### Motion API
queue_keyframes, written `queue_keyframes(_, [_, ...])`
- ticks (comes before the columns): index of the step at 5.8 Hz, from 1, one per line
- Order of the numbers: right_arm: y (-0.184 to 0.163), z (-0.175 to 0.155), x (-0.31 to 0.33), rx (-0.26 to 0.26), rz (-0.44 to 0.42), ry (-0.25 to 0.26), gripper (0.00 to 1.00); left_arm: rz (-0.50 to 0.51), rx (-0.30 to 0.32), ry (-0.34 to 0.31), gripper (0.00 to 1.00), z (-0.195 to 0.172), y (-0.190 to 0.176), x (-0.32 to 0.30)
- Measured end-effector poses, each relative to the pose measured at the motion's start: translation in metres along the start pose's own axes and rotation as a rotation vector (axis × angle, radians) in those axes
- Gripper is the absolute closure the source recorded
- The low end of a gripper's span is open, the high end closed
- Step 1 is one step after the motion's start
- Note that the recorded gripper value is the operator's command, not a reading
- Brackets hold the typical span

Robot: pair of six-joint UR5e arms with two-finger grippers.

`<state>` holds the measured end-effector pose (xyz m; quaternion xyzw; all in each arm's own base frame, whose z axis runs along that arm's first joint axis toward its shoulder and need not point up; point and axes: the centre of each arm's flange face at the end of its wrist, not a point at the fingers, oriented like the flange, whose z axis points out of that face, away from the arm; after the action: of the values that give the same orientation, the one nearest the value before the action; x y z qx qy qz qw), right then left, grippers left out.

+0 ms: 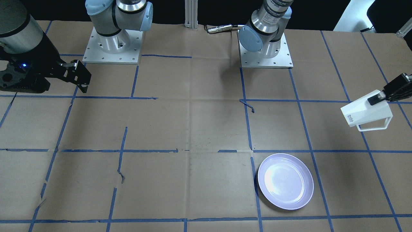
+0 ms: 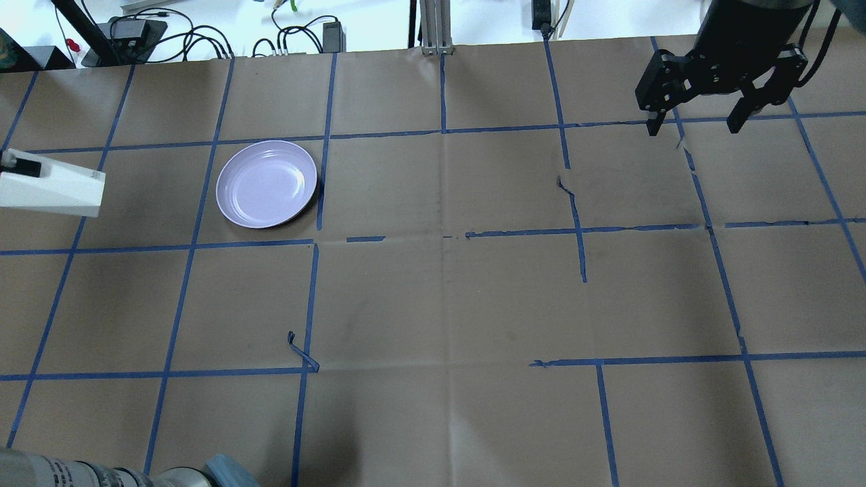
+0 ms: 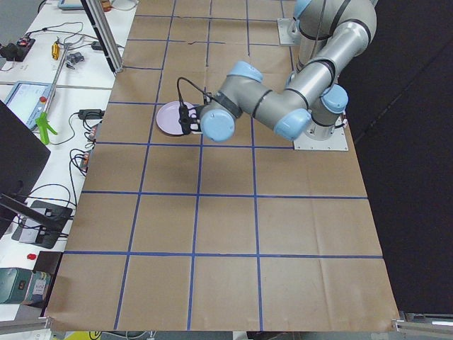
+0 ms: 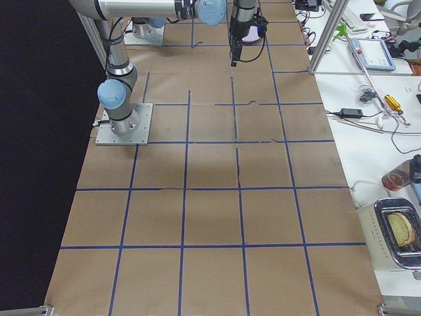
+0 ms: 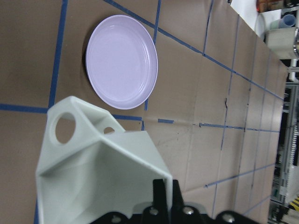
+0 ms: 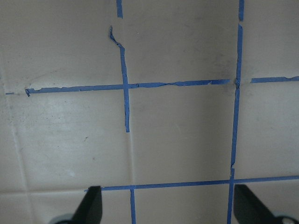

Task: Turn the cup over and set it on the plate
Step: 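Lift the white cup with the left gripper and carry it toward the plate, then rotate the cup upright with the left gripper and lower it onto the plate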

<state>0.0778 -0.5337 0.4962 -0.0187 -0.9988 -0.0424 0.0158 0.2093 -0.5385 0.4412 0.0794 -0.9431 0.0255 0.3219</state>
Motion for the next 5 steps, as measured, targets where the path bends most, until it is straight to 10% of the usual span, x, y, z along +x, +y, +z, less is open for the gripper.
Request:
queue_keyframes(3, [0.000,0.000,0.000,0.000,0.000,0.000,0.00,0.198,0.032,-0.477,1.00,0.152,-0.050,0.195])
queue_keyframes(5, [0.000,0.000,0.000,0.000,0.000,0.000,0.00,0.302,0.016,-0.646,1.00,0.217,-0.048,0.229])
